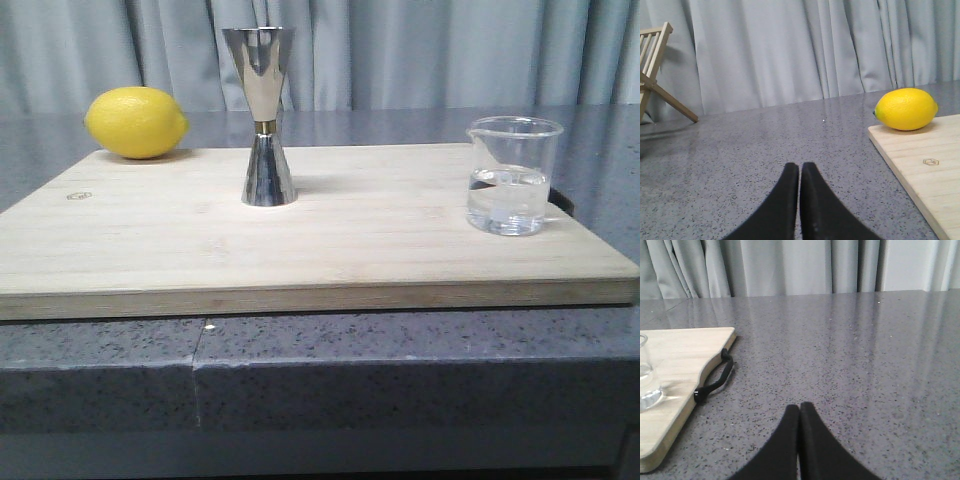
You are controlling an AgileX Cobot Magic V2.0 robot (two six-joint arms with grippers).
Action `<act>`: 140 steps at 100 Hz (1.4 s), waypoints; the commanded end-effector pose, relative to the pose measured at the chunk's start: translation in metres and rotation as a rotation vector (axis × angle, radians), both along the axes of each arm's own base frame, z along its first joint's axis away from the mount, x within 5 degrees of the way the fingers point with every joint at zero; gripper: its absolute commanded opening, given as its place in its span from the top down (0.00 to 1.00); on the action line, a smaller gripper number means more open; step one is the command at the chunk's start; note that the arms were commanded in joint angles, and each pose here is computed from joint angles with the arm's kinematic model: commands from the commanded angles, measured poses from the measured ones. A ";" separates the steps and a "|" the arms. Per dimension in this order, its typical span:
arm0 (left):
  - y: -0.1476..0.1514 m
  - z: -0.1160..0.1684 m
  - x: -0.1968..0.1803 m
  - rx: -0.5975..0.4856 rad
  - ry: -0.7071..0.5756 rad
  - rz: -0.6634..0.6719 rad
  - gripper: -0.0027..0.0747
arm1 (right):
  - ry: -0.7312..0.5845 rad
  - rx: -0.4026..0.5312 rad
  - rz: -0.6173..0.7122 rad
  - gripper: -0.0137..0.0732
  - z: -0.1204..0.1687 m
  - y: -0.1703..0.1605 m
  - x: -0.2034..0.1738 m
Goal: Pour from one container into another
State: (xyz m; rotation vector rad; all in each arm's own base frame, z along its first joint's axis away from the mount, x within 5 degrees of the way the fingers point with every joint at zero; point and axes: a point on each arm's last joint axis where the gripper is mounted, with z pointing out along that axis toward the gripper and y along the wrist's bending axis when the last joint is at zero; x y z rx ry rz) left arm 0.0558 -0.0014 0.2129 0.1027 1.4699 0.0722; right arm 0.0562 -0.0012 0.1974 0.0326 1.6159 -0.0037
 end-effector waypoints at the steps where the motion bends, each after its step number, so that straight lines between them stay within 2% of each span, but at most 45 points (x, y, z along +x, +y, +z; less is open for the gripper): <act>1: 0.000 -0.004 -0.001 -0.008 -0.061 -0.002 0.99 | -0.071 -0.026 -0.002 0.93 0.000 0.000 0.000; 56: 0.000 -0.004 -0.001 -0.008 -0.061 -0.002 0.99 | -0.071 -0.026 -0.002 0.93 0.000 0.000 0.000; 73: 0.000 -0.004 -0.001 -0.008 -0.061 -0.002 0.99 | -0.069 -0.110 -0.006 0.93 0.000 -0.001 0.000; 117: 0.000 -0.002 -0.002 -0.008 -0.087 -0.003 0.99 | -0.099 -0.109 -0.005 0.93 0.002 0.000 0.000; 122: 0.000 0.001 -0.002 -0.017 -0.124 -0.005 0.99 | -0.127 -0.083 -0.004 0.93 0.005 0.000 -0.001; 132: 0.000 0.007 -0.003 -0.058 -0.155 -0.006 0.99 | -0.175 0.063 -0.005 0.93 0.010 -0.001 -0.001; 140: 0.001 0.013 -0.004 -0.090 -0.165 -0.008 0.99 | -0.188 0.109 -0.002 0.93 0.019 -0.001 -0.003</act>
